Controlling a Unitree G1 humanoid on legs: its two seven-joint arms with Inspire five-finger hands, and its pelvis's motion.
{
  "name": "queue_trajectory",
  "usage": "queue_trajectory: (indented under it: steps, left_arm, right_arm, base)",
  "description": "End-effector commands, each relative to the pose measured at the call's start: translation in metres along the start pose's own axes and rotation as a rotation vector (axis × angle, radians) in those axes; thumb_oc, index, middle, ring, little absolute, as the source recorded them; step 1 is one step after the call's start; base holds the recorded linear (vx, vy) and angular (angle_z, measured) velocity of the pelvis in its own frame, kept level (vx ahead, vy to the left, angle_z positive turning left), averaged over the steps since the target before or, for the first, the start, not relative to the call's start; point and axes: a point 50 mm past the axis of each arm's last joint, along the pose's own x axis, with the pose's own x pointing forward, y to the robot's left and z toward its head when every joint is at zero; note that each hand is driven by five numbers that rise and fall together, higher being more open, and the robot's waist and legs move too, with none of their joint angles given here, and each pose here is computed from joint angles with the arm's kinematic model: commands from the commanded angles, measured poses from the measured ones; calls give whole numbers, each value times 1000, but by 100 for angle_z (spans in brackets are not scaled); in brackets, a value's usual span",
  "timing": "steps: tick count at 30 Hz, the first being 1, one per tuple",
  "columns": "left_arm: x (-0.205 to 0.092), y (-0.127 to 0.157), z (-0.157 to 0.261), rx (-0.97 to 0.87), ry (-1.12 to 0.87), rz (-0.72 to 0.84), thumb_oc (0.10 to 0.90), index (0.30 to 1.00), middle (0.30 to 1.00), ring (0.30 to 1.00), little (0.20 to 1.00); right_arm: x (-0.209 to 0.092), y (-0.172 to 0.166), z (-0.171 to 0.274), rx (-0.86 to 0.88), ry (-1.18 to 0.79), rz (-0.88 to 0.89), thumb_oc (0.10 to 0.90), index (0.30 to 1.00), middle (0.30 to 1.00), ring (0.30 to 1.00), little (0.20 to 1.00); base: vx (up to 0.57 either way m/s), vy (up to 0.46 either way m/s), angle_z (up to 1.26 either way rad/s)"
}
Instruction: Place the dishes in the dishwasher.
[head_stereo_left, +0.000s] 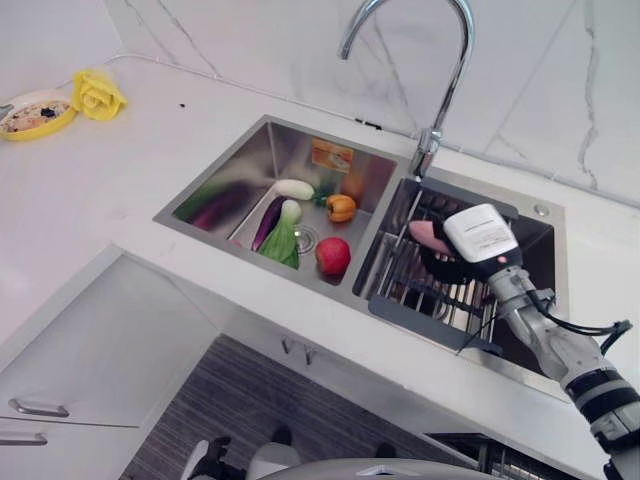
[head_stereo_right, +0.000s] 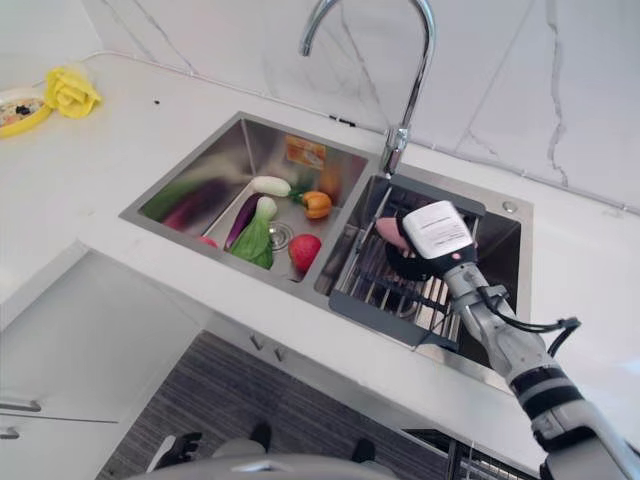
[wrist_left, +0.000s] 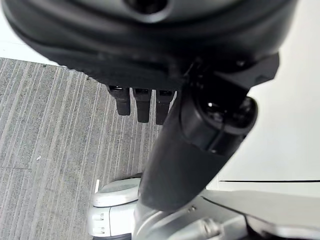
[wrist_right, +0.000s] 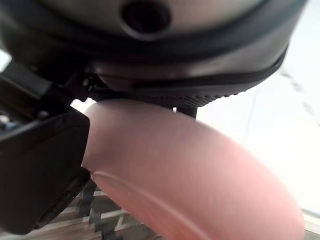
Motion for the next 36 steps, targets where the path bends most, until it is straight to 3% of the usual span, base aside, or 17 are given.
queue_trajectory:
  steps: [1, 7, 15, 21, 29, 36]
  left_arm:
    - [1, -9, 12, 49, -32, -3, 800, 900, 900, 900, 900]
    - [0, -6, 9, 54, -36, 26, 800, 900, 900, 900, 900]
    - [-1, -6, 6, 47, -18, 42, 800, 900, 900, 900, 900]
    - [0, -4, 8, 30, -4, 67, 800, 900, 900, 900, 900]
    - [5, 8, 22, -3, -42, 116, 800, 900, 900, 900, 900]
    - [7, 9, 27, 86, -77, 96, 800, 900, 900, 900, 900]
  right_arm:
    - [29, -71, -8, 285, 121, -493, 400, 300, 300, 300, 300]
    - [26, -113, 16, 581, 47, -734, 400, 300, 300, 300, 300]
    - [23, -130, 21, 792, 51, -864, 400, 300, 300, 300, 300]
    - [15, -140, 20, 1194, 99, -1016, 400, 300, 300, 300, 300]
    - [18, -165, 25, 1262, -48, -1072, 400, 300, 300, 300, 300]
    - [18, -180, 21, 1167, -66, -1131, 400, 300, 300, 300, 300]
  base:
    - [0, 0, 0]
    - [1, -1, -1]
    - [2, -2, -6]
    - [-7, -3, -1]
    - [-85, 22, -7]
    - [-84, 275, -104]
